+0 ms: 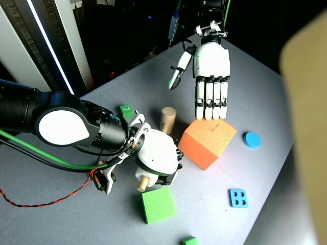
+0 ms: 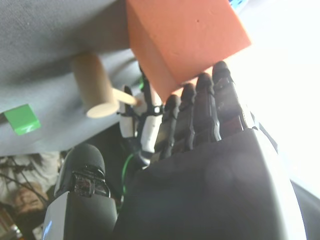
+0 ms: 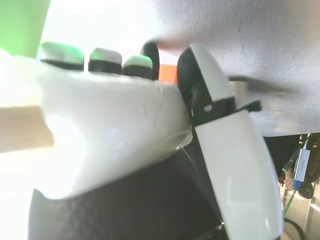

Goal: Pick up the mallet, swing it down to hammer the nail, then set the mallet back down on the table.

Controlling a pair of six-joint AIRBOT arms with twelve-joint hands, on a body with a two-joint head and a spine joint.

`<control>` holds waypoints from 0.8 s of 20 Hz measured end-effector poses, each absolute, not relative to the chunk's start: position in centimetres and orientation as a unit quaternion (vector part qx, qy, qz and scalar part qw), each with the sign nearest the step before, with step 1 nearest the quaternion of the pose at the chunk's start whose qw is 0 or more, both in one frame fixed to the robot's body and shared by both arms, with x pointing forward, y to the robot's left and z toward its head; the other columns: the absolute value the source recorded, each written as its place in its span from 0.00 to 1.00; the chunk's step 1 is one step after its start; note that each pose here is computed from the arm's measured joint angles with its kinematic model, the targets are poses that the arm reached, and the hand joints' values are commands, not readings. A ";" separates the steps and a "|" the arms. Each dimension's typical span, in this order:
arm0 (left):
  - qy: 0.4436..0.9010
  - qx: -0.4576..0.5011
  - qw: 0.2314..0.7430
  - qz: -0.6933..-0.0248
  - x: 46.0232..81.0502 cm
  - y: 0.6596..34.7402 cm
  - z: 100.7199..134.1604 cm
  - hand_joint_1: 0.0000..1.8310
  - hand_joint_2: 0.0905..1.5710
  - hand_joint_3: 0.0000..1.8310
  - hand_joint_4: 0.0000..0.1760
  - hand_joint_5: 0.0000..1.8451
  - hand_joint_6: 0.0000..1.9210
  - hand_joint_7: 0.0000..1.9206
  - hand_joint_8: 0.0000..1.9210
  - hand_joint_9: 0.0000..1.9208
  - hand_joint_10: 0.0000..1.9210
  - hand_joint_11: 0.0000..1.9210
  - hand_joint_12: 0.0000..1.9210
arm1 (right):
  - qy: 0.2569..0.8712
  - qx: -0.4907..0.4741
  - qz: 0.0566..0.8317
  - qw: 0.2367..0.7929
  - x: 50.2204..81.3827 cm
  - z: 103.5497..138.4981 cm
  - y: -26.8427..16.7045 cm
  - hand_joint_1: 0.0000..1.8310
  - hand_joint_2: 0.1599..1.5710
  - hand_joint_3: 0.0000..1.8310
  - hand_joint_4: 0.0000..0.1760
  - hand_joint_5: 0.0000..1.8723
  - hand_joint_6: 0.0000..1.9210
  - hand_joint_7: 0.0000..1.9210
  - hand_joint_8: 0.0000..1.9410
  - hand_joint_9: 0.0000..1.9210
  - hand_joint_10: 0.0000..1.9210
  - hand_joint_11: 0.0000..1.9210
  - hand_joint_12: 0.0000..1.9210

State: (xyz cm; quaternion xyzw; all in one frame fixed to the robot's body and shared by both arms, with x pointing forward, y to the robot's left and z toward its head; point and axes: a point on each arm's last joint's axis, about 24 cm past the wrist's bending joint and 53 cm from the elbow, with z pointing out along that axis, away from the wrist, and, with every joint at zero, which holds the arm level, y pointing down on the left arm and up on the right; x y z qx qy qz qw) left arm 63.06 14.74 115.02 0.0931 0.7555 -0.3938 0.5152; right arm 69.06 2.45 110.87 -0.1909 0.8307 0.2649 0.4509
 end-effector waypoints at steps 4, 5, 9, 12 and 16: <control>0.756 0.093 0.515 -0.394 63.1 14.8 115.0 0.00 0.75 0.00 0.00 0.03 0.00 0.05 0.00 0.05 0.00 0.03 0.02 | 0.834 -0.186 0.265 0.447 68.7 110.9 2.0 0.29 0.97 0.00 0.00 0.67 1.00 0.79 1.00 0.87 1.00 0.93 1.00; 0.756 0.093 0.515 -0.394 63.1 14.8 115.0 0.00 0.75 0.00 0.00 0.03 0.00 0.05 0.00 0.05 0.00 0.02 0.03 | 0.832 -0.188 0.270 0.447 68.5 111.1 2.2 0.29 0.97 0.00 0.00 0.69 1.00 0.82 1.00 0.89 1.00 0.94 1.00; 0.755 0.093 0.515 -0.394 63.1 14.7 115.0 0.00 0.75 0.00 0.00 0.04 0.00 0.06 0.00 0.06 0.00 0.03 0.03 | 0.829 -0.191 0.278 0.447 67.8 111.4 2.3 0.40 0.95 0.00 1.00 0.72 1.00 0.85 1.00 0.91 1.00 0.95 1.00; 0.755 0.093 0.516 -0.395 63.0 14.7 115.1 0.00 0.75 0.00 0.00 0.04 0.00 0.06 0.00 0.06 0.00 0.03 0.04 | 0.830 -0.194 0.273 0.446 67.1 111.8 1.8 0.41 0.95 0.00 1.00 0.73 1.00 0.85 1.00 0.91 1.00 0.95 1.00; 0.755 0.093 0.516 -0.395 63.1 14.7 115.1 0.00 0.75 0.00 0.00 0.05 0.00 0.06 0.00 0.06 0.00 0.00 0.14 | 0.832 -0.199 0.265 0.446 66.1 112.4 0.8 0.42 0.95 0.00 1.00 0.75 1.00 0.85 1.00 0.91 1.00 0.95 1.00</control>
